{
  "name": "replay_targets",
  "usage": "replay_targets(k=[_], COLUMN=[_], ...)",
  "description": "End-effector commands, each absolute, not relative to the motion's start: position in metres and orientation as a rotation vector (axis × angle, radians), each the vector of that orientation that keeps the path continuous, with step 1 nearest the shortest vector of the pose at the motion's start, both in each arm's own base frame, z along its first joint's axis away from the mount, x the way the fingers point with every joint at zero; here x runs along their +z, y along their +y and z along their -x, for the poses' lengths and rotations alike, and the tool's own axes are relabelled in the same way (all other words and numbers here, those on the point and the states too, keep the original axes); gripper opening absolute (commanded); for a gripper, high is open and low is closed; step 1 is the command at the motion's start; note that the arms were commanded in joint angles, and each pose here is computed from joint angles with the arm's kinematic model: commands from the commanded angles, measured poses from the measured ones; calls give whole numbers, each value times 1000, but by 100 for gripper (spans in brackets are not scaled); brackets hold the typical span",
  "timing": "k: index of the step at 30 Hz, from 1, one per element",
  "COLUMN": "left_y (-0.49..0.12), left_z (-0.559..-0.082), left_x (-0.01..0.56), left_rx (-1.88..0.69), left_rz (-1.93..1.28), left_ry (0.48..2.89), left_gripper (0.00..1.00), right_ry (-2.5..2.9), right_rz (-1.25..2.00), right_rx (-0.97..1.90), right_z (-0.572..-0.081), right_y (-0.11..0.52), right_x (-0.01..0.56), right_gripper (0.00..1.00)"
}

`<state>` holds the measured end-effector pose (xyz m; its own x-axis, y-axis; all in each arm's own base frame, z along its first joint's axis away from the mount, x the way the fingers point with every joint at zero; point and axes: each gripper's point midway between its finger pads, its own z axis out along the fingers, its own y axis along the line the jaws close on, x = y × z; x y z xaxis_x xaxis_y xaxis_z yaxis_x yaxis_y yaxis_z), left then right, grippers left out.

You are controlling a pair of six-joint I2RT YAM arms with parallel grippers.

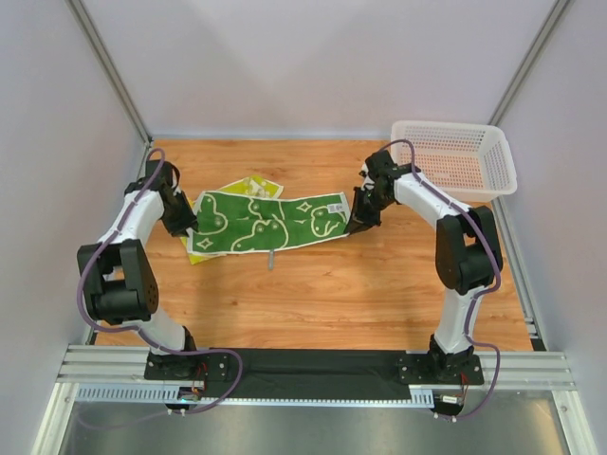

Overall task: Roll the towels
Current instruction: Flatten the towel

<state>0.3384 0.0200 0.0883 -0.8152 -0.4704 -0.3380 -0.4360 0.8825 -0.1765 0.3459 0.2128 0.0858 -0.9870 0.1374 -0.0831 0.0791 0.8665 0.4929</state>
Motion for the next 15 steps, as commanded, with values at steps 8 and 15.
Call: replay_targets(k=[8,15], left_y=[27,39], left_z=[-320,-316], left_x=[65,52], left_rx=[-64,40], left_rz=[683,706], left_ry=[2695,2708], left_gripper=[43,43], right_ry=[2933,2954], right_rz=[-123,-117], right_rx=[798,793], right_z=[-339,-332], right_y=[215,212], right_x=[85,79], right_gripper=[0,0])
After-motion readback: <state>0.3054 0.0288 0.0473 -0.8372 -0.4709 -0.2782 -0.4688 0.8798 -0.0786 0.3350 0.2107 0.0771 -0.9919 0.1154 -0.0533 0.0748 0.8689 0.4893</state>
